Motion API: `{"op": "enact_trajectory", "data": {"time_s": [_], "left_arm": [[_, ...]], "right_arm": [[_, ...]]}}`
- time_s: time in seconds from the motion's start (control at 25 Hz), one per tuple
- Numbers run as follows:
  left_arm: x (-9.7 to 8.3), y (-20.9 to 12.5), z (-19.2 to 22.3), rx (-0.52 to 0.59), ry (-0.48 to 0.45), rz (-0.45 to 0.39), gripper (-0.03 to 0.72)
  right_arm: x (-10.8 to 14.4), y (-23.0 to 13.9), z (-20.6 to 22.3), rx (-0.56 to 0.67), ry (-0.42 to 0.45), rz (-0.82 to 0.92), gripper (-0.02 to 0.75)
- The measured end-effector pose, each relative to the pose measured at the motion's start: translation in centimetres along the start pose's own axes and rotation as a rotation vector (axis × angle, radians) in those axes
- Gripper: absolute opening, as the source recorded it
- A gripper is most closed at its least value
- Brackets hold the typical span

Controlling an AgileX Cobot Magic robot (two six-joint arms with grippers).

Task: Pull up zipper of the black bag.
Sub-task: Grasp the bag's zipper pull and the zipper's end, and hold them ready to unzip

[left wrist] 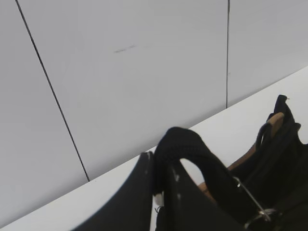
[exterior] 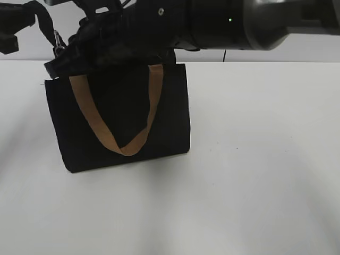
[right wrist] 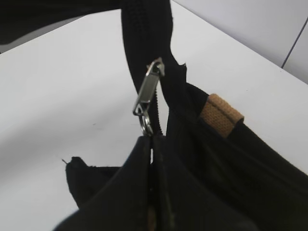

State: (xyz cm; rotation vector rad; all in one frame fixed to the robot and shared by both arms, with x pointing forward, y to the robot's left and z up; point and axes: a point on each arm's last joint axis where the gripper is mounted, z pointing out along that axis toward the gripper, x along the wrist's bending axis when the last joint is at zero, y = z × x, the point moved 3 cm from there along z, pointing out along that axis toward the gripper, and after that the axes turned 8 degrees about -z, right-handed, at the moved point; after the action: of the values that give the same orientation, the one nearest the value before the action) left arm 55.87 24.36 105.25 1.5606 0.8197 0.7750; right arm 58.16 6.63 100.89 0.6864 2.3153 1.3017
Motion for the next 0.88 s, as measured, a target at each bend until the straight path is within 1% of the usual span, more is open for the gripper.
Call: {"op": "enact_trajectory", "data": {"time_s": [0.32, 0.48, 0.6, 0.88], "left_arm": [[0.0, 0.0, 0.0, -0.001, -0.001, 0.0, 0.015], [0.0, 0.2, -0.1, -0.005, 0.0, 0.003, 0.015], [-0.1, 0.5, -0.3, -0.014, 0.002, 0.009, 0.015], [-0.5, 1.7, -1.0, -0.043, 0.003, 0.038, 0.015]], "right_arm": [[-0.1, 2.0, -2.1, -0.042, 0.002, -0.004, -0.015], [-0.1, 1.9, -2.2, -0.025, 0.012, -0.002, -0.015], [-0.8, 1.6, -2.3, -0.013, 0.007, 0.005, -0.015], [-3.2, 0.7, -2.5, 0.032, -0.015, 0.037, -0.015]]}}
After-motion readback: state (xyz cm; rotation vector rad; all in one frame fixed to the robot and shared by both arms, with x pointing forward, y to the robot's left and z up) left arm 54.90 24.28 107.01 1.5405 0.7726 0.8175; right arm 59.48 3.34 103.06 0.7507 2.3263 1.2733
